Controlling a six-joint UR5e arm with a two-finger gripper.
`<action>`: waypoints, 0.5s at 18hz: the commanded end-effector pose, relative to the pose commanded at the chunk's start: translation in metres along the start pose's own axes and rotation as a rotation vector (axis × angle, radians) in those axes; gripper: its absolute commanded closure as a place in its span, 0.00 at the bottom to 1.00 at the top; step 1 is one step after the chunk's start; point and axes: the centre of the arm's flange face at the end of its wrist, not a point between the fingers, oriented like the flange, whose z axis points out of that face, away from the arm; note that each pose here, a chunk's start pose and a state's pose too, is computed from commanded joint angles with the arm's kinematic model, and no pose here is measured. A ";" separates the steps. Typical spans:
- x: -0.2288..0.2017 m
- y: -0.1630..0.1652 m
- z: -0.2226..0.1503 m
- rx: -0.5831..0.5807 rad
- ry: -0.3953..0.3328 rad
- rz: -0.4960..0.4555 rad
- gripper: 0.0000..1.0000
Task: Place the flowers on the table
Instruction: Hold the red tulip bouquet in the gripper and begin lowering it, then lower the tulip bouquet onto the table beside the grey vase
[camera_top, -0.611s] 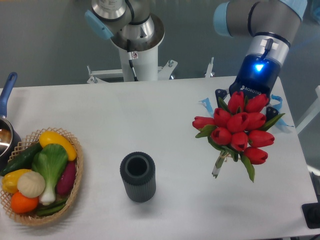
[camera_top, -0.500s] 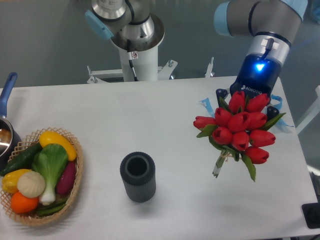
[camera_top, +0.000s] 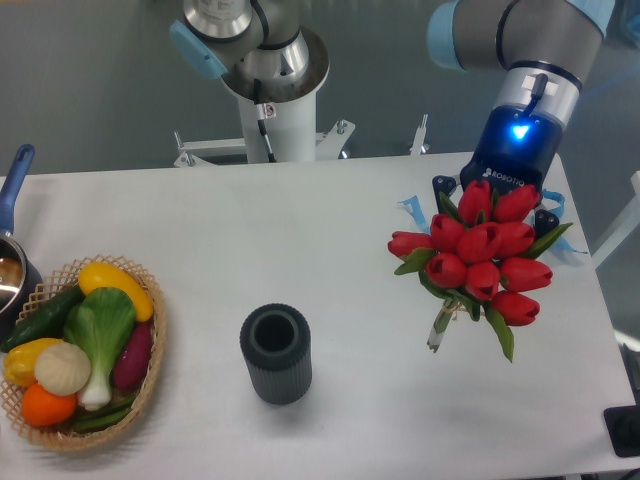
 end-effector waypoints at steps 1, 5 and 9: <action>0.000 0.002 0.003 -0.063 -0.032 0.008 0.82; 0.013 -0.001 0.019 -0.240 -0.102 0.050 0.82; 0.040 0.009 0.053 -0.483 -0.137 0.153 0.82</action>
